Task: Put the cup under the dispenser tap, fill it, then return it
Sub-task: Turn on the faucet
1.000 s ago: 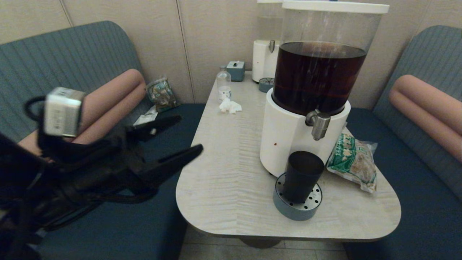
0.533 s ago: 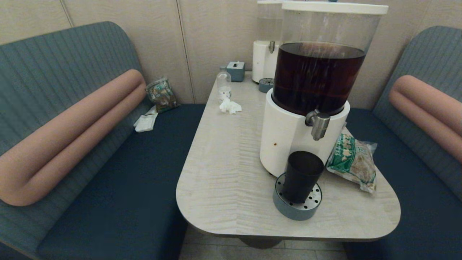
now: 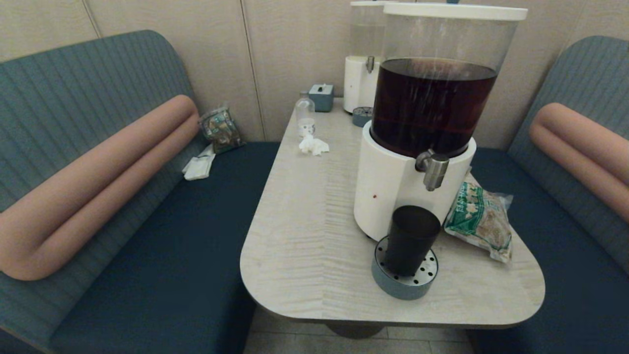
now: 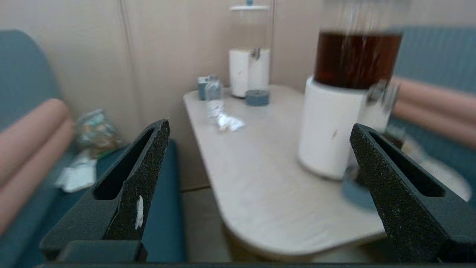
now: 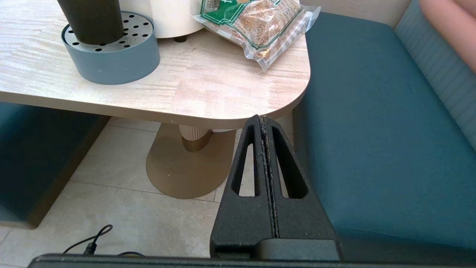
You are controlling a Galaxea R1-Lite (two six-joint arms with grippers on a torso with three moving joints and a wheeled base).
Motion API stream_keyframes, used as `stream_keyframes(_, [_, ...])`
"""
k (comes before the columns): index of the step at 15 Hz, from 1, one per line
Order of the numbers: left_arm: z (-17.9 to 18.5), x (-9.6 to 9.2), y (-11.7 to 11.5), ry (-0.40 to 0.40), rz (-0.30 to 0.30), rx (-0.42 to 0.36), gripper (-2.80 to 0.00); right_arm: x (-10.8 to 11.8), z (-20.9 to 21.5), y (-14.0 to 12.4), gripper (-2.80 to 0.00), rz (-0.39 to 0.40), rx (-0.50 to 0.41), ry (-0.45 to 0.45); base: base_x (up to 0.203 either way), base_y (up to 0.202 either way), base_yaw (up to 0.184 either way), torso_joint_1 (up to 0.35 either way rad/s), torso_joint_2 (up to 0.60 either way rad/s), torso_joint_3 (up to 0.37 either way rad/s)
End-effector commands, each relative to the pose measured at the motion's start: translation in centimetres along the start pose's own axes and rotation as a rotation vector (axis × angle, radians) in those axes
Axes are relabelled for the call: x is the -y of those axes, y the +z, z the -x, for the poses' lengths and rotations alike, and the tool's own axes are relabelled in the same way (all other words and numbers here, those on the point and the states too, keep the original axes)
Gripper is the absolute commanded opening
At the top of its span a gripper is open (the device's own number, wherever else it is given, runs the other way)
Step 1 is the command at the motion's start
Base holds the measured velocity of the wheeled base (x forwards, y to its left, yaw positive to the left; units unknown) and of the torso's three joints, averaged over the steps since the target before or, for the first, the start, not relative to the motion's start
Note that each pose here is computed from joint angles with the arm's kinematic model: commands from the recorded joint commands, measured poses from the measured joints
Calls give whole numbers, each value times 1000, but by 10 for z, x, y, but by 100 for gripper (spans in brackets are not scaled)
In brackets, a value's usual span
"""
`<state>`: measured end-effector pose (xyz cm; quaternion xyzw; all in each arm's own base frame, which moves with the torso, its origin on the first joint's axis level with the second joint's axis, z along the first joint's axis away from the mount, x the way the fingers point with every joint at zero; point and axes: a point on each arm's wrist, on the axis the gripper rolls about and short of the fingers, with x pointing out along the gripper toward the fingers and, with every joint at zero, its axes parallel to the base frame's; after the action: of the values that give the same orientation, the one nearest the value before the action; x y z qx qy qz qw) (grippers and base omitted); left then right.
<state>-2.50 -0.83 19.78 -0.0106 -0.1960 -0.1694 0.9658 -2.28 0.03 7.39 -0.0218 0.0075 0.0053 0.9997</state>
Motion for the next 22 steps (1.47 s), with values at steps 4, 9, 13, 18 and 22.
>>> stream_keyframes(4, [24, 2, -67, 2, -51, -96, 0, 0, 0, 0, -280, 1, 0, 1, 0, 0, 0, 0, 0, 0])
stream_keyframes(9, [40, 3, -93, 72, -52, -196, 0, 0, 0, 0, -280, 1, 0, 1, 0, 0, 0, 0, 0, 0])
stream_keyframes(13, [47, -2, -113, 343, -41, -404, 0, 0, 0, 0, -280, 7, -1, 3, 0, 0, 0, 0, 0, 0])
stream_keyframes(18, [47, -2, -112, 351, -27, -394, 0, 0, 0, 1, -280, 93, -2, 11, 0, 0, 0, 0, 0, 0])
stream_keyframes(22, [47, -2, -112, 352, -24, -393, 0, 1, 8, 25, -280, 33, 49, 10, 0, 0, 0, 0, 0, 0])
